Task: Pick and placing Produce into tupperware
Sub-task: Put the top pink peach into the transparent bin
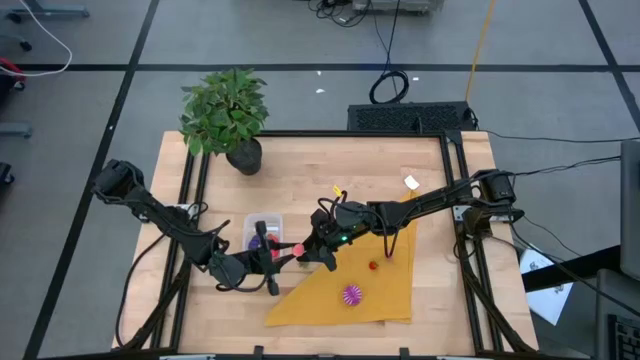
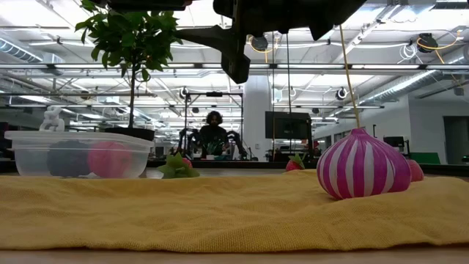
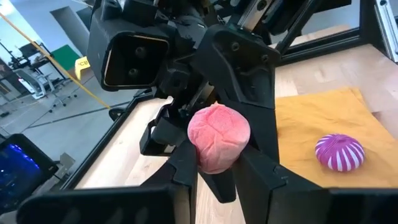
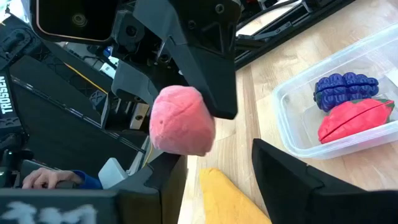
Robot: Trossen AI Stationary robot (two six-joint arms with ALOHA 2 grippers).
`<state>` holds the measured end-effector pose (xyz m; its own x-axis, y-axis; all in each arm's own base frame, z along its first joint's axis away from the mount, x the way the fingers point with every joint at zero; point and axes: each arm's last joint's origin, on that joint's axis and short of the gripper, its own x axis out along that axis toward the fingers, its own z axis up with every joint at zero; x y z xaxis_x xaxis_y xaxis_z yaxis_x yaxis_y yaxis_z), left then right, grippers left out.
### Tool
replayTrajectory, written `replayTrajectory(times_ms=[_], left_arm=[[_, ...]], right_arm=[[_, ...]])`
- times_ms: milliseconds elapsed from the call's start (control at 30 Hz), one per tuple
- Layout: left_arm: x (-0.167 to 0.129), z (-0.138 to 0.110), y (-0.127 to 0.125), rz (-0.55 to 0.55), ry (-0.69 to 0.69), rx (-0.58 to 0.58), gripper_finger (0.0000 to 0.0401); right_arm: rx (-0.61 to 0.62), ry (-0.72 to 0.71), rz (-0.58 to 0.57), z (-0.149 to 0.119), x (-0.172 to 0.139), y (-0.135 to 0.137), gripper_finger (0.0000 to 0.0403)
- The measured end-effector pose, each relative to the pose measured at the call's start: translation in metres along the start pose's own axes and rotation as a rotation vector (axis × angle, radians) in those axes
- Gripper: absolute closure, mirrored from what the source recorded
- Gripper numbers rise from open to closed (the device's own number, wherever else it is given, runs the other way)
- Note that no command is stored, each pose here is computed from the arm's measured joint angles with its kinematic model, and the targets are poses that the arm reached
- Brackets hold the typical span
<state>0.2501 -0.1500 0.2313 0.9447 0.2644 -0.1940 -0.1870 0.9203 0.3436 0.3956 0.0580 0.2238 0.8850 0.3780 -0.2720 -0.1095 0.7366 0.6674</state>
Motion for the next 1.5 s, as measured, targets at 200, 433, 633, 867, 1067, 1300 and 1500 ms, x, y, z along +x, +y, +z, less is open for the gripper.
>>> replayTrajectory(times_ms=[200, 433, 633, 867, 1067, 1300, 1500], left_arm=[[-0.006, -0.003, -0.003, 0.072, 0.028, 0.041, 0.0325], [-0.020, -0.006, -0.011, 0.169, 0.037, 0.056, 0.0324], [-0.030, -0.008, -0.017, 0.189, 0.034, -0.005, 0.0323], [-0.040, -0.009, -0.017, 0.161, 0.106, -0.058, 0.0323], [-0.054, -0.002, -0.004, 0.117, 0.314, -0.230, 0.0322], [-0.061, -0.016, 0.009, 0.164, 0.530, -0.409, 0.0322], [-0.052, -0.022, 0.018, 0.229, 0.634, -0.514, 0.0322]], right_arm=[[0.007, 0.015, -0.012, -0.001, 0.000, -0.001, 0.0218], [0.013, 0.041, -0.045, -0.001, -0.003, -0.005, 0.0218], [0.008, 0.048, -0.038, 0.006, -0.006, -0.013, 0.0218], [0.027, 0.092, 0.032, 0.018, -0.014, -0.028, 0.0218], [0.028, 0.099, 0.053, 0.026, -0.019, -0.038, 0.0218], [-0.009, 0.084, 0.044, 0.031, -0.023, -0.044, 0.0218], [-0.024, 0.077, 0.051, 0.036, -0.026, -0.050, 0.0218]])
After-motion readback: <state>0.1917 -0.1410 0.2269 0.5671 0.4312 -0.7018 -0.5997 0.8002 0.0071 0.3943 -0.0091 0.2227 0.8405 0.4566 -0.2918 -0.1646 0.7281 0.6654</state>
